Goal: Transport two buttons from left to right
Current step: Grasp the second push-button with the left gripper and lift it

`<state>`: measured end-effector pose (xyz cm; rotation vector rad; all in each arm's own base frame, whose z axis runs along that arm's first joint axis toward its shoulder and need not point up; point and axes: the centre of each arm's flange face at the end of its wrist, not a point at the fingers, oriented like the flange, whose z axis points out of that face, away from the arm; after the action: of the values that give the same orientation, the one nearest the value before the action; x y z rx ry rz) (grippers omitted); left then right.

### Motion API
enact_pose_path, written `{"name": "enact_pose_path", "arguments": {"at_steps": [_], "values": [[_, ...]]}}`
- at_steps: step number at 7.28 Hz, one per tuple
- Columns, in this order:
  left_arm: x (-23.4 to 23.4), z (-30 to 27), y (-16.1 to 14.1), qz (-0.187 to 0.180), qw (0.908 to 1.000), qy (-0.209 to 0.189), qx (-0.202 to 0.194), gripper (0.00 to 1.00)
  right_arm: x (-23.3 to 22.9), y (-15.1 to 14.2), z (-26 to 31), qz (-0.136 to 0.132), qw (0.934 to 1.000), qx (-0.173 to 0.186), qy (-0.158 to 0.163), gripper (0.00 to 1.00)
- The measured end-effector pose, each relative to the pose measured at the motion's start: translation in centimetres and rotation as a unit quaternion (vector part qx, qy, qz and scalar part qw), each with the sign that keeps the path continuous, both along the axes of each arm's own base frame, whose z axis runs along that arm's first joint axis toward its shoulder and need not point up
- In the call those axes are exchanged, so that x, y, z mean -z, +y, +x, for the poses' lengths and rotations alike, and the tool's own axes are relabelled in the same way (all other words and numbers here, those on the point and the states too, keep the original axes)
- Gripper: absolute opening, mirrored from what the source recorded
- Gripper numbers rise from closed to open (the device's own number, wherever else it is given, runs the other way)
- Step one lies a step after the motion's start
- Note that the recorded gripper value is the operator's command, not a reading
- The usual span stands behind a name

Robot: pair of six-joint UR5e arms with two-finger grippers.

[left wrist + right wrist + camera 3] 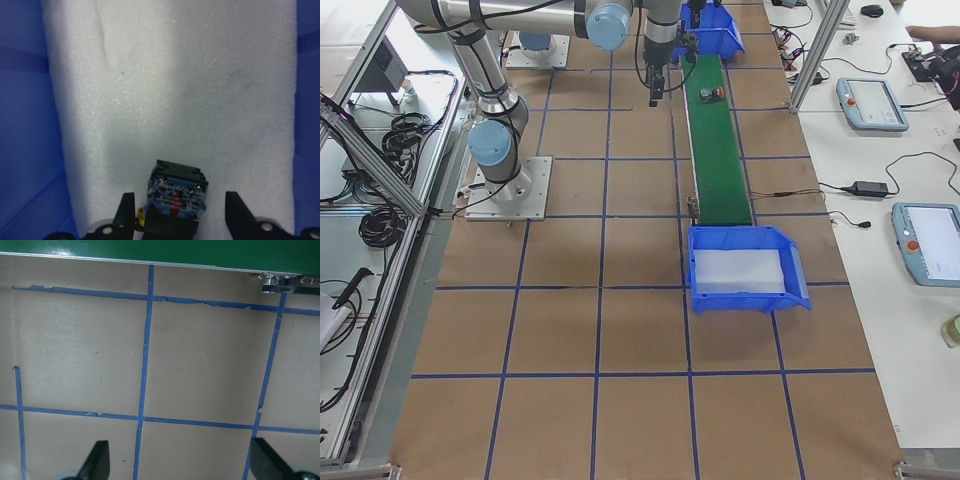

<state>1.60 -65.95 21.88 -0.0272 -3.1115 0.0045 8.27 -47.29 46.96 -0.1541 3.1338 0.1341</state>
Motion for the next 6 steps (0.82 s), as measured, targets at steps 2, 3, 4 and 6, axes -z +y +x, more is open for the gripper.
{"name": "enact_pose_path", "arguments": {"at_steps": [2,3,4,6], "values": [[-0.8,0.2,-0.5,-0.008,0.9999,-0.006,-0.002,0.46,0.0,0.0,0.0,0.0,1.0,0.0,0.0,1.0],[-1.8,0.3,-0.7,-0.015,0.9998,-0.009,-0.003,0.46,0.0,0.0,0.0,0.0,1.0,0.0,0.001,1.0],[-2.8,0.3,-0.7,-0.021,0.9997,-0.01,-0.003,0.46,0.0,0.0,0.0,0.0,1.0,0.0,0.001,1.0],[-6.3,0.0,0.1,-0.025,0.9996,-0.011,-0.005,0.46,0.1,0.0,0.0,0.001,1.0,0.0,0.0,1.0]]}}
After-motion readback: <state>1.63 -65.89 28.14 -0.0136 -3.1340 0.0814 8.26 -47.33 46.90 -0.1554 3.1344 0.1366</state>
